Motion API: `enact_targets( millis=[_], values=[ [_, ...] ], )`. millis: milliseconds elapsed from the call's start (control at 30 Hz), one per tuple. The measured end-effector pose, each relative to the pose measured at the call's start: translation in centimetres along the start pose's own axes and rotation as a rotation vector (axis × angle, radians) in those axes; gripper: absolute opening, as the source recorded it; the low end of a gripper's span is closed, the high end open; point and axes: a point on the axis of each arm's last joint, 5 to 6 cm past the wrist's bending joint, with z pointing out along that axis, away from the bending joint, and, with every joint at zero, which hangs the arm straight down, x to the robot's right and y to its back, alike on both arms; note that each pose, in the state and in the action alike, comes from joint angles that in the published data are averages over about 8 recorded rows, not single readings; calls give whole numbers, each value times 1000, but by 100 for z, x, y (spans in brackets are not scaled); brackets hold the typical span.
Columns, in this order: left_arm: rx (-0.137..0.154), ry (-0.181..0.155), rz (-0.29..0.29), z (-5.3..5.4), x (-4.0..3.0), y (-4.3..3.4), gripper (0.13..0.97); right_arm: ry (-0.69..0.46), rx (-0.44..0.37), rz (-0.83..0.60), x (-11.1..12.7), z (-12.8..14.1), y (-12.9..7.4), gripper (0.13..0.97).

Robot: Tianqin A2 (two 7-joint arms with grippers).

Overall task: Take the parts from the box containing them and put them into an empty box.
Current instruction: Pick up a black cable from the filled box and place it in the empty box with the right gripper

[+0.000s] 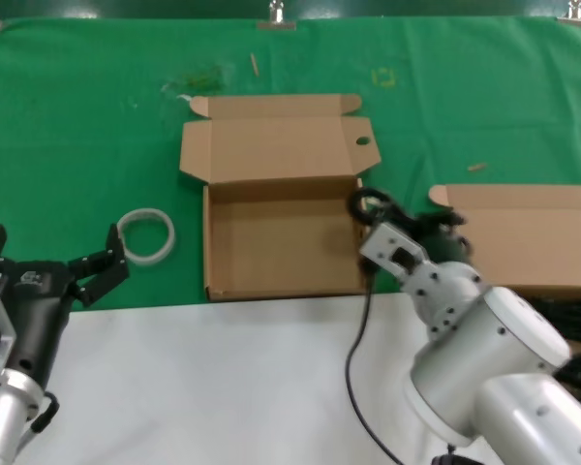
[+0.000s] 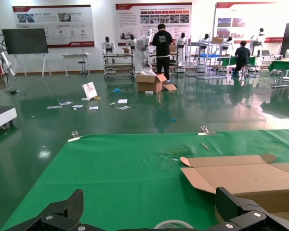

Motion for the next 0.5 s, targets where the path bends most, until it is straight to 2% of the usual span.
enact_targets(
  millis=[200, 500],
  values=[
    [0, 0, 0, 0, 0, 0, 966, -26, 88, -59, -145, 100, -145, 207],
    [0, 0, 0, 0, 0, 0, 966, -34, 183, -96, -292, 26, -338, 207]
  ],
)
